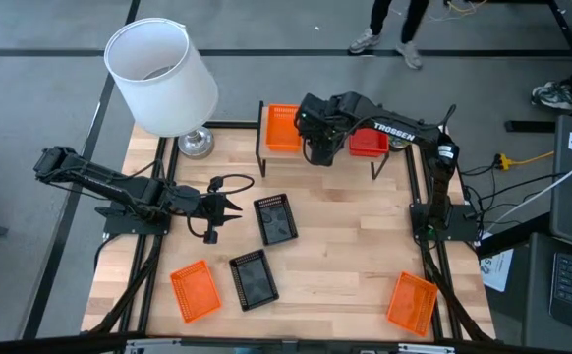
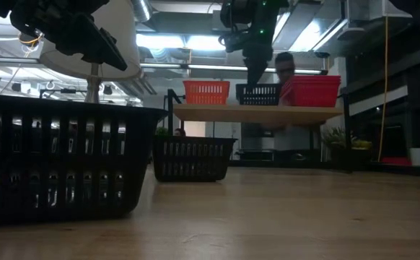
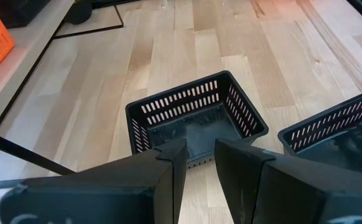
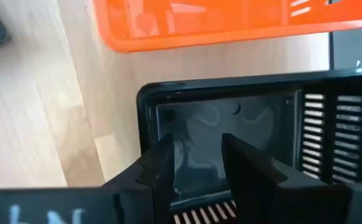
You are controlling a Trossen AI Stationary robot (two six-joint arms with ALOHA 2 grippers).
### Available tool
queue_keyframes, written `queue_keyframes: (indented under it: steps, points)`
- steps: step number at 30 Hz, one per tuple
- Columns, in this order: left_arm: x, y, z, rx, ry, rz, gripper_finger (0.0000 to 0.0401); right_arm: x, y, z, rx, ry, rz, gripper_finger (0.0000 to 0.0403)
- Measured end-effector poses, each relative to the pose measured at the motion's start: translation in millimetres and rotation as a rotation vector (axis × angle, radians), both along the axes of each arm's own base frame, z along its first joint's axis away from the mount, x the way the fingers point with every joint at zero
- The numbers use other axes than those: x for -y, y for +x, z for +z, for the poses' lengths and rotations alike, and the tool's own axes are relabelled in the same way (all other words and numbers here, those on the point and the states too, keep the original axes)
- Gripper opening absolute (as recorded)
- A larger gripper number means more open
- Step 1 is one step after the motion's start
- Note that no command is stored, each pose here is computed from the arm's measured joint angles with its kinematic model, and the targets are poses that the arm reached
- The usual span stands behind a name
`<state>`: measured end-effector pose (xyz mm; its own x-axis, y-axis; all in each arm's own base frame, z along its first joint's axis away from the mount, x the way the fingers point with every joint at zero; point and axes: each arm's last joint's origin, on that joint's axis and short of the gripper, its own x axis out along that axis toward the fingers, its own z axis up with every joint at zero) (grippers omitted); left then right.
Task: Stack baskets on shelf by color
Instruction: Adjust the orange and black basket on the shelf, then move the top black basket to the right of the table
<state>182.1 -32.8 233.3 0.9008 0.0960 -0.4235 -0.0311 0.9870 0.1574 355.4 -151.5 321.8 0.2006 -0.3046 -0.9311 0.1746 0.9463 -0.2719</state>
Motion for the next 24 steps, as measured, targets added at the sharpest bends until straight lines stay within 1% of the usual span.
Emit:
queue_keyframes:
  steps: [6,14,19,24]
  points:
    - [0.1,0.0,0.0,0.000,0.000,0.000,0.0076,-1.1,-2.3,-0.8,-0.026,0.011,0.000,0.0136]
    - [0.1,0.0,0.0,0.000,0.000,0.000,0.0076,-0.4,2.0,0.6,0.018,-0.007,0.003,0.0135]
    - [0.0,0.0,0.0,0.000,0.000,0.001,0.0076,-1.9,2.6,0.6,0.018,-0.005,0.006,0.0136]
    - [0.0,0.0,0.0,0.000,0.000,0.000,0.0076,-8.0,5.7,0.6,0.034,0.021,0.030,0.0135]
